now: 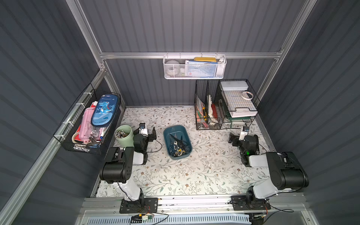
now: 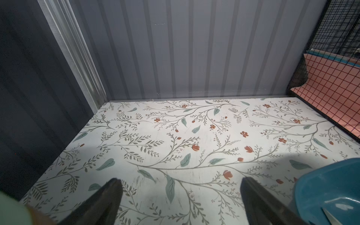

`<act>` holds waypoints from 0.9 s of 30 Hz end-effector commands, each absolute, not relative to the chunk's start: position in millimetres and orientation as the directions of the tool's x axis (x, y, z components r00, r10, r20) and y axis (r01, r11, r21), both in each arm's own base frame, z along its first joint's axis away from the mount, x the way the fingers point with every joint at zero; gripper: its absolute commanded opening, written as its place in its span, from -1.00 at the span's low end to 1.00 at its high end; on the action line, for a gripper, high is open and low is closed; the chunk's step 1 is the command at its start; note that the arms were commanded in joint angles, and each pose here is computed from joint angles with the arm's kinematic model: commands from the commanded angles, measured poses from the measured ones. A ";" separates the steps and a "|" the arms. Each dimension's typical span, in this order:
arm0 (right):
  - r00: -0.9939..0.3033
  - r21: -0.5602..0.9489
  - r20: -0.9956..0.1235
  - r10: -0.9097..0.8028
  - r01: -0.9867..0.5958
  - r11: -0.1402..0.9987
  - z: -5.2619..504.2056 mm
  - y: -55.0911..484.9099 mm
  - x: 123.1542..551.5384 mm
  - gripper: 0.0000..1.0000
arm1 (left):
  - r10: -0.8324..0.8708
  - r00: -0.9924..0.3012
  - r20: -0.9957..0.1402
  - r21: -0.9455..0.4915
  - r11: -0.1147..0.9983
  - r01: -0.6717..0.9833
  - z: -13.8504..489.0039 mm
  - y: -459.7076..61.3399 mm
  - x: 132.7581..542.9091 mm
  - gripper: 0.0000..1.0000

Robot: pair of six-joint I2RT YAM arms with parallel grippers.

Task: Take the scissors out of the storage box
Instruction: Pick up the scissors from the storage box.

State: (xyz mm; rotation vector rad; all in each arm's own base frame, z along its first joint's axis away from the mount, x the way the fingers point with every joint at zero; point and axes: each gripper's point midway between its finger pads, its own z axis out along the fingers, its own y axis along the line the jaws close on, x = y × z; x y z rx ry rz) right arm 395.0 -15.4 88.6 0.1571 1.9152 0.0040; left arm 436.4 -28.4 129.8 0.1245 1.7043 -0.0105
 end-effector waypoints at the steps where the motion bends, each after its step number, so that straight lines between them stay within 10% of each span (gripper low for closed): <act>1: -0.316 0.076 -0.943 0.103 0.098 0.992 94.3 -15.4 399.5 0.98 | 0.064 -0.116 -0.991 0.051 0.993 0.108 135.5 -33.4 439.2 0.99; 27: -0.310 0.078 -0.945 0.104 0.096 0.992 95.6 -15.1 400.0 0.93 | 0.072 -0.143 -0.987 0.055 0.991 0.123 142.7 -36.1 445.8 0.99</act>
